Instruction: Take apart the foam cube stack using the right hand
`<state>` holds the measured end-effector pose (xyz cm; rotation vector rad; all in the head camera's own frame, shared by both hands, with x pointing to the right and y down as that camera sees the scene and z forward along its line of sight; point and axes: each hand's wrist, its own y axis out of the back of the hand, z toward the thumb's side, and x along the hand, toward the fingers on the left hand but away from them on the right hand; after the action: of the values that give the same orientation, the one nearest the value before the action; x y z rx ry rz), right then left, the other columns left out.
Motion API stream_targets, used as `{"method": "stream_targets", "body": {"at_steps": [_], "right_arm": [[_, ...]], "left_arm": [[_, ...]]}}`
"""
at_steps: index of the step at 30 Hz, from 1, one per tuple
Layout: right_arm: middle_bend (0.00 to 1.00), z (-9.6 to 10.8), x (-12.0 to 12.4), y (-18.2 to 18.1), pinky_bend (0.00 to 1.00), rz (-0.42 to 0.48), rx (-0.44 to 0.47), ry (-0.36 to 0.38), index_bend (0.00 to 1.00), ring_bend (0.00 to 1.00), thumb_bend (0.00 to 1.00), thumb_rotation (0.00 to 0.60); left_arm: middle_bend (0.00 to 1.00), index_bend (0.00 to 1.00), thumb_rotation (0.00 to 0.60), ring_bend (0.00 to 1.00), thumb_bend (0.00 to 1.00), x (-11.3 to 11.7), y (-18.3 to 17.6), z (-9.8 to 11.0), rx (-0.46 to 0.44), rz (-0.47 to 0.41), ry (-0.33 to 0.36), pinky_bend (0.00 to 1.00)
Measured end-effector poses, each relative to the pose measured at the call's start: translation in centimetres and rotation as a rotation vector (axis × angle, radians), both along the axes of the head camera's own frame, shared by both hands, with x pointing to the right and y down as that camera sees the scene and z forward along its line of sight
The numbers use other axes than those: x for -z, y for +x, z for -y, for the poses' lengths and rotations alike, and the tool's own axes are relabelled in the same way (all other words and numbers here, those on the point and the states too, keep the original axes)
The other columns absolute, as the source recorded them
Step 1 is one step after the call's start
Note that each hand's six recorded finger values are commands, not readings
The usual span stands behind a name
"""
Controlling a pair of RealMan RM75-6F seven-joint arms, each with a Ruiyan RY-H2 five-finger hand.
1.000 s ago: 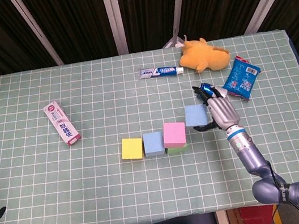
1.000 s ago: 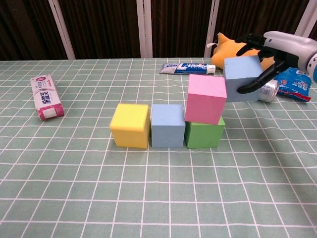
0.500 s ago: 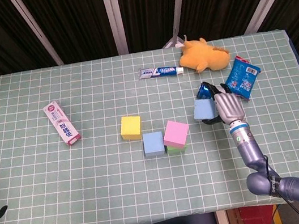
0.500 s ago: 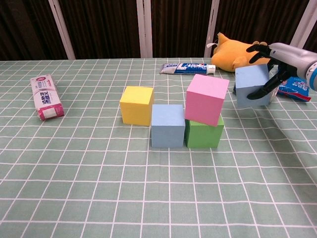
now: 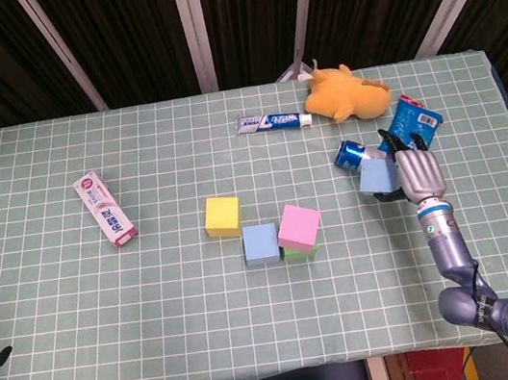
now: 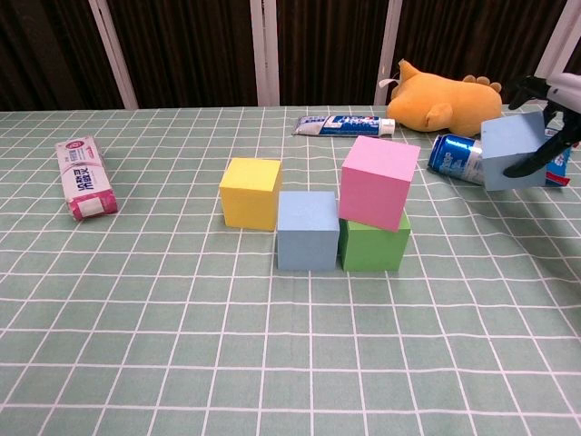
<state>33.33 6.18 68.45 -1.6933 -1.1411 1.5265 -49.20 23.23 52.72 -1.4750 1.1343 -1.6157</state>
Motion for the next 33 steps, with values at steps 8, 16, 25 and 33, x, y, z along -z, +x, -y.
{"method": "stream_targets", "body": {"at_steps": [8,16,25,33], "right_arm": [[0.18,-1.5,1.0,3.8,0.09,0.014,-0.045,-0.022,0.04,0.63,0.1,0.6],[0.18,-2.8,0.4,5.4,0.02,0.019,-0.052,-0.069,0.04,0.29,0.1,0.6],[0.02,-3.2,0.3,5.1,0.0,0.053,-0.044,-0.127,0.0,0.0,0.1,0.6],[0.0,-3.0,3.5,3.3,0.0,0.275,-0.097,-0.193,0.0,0.0,0.1,0.6]], "left_arm": [[0.0,0.26,0.6,0.0,0.13,0.2,-0.1,-0.1,0.004,0.0,0.004,0.0],[0.0,0.26,0.6,0.0,0.13,0.3,0.0,-0.2,0.001,0.003,0.004,0.0],[0.0,0.26,0.6,0.0,0.13,0.3,0.0,-0.2,0.004,0.006,0.005,0.0],[0.0,0.26,0.6,0.0,0.13,0.2,0.2,-0.3,-0.002,0.004,0.002,0.0]]}}
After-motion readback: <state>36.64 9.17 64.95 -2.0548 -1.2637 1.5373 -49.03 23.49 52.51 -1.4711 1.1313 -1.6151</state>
